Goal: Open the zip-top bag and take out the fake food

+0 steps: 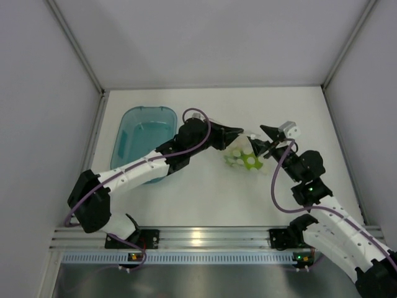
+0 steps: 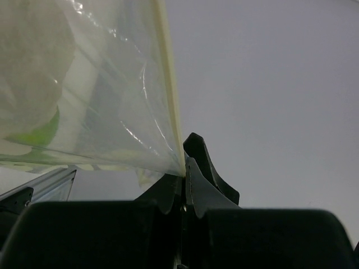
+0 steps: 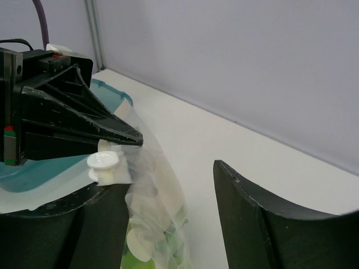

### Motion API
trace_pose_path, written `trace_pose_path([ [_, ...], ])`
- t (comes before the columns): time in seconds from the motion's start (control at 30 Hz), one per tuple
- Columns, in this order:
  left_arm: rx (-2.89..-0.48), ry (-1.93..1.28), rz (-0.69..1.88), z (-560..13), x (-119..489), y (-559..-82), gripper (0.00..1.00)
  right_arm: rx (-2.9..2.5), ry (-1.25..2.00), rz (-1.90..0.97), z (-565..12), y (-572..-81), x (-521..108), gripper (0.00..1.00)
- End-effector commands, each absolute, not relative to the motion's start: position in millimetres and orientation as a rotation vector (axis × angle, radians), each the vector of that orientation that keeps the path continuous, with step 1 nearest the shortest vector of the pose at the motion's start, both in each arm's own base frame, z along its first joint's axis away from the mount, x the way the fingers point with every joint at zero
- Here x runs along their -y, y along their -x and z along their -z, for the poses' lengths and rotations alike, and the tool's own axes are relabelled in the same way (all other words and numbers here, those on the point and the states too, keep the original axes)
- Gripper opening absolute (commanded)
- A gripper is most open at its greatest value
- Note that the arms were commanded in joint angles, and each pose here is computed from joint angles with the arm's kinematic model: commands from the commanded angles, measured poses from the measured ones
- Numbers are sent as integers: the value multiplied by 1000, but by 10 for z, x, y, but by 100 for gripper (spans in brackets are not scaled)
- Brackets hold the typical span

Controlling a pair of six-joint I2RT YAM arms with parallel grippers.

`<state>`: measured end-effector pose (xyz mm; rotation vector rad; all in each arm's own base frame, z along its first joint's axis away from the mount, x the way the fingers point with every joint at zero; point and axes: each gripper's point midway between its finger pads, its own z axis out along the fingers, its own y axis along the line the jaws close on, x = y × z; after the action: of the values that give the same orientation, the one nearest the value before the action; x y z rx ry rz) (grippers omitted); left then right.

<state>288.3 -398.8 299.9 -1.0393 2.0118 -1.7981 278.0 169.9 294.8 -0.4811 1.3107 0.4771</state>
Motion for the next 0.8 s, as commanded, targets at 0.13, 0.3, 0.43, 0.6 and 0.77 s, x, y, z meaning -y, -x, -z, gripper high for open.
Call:
trace_pose_path([
  [0.13, -1915, 930, 1972, -3517, 3930, -2703, 0, -1122, 548, -441, -3346, -2624, -1714, 51],
  [0.3, -1932, 922, 1969, -3482, 3936, -2684, 0, -1048, 679, -504, -3469, -2424, -1882, 53],
  [0.43, -1934, 900, 1974, -3506, 3950, -2674, 0, -1018, 741, -531, -3518, -2318, -1942, 42],
  [0.6, -1943, 887, 1967, -3482, 3968, -2677, 0, -977, 763, -532, -3606, -2223, -1938, 34],
  [0.77, -1966, 895, 1963, -3415, 4004, -2686, 0, -983, 795, -534, -3577, -2214, -1968, 18],
])
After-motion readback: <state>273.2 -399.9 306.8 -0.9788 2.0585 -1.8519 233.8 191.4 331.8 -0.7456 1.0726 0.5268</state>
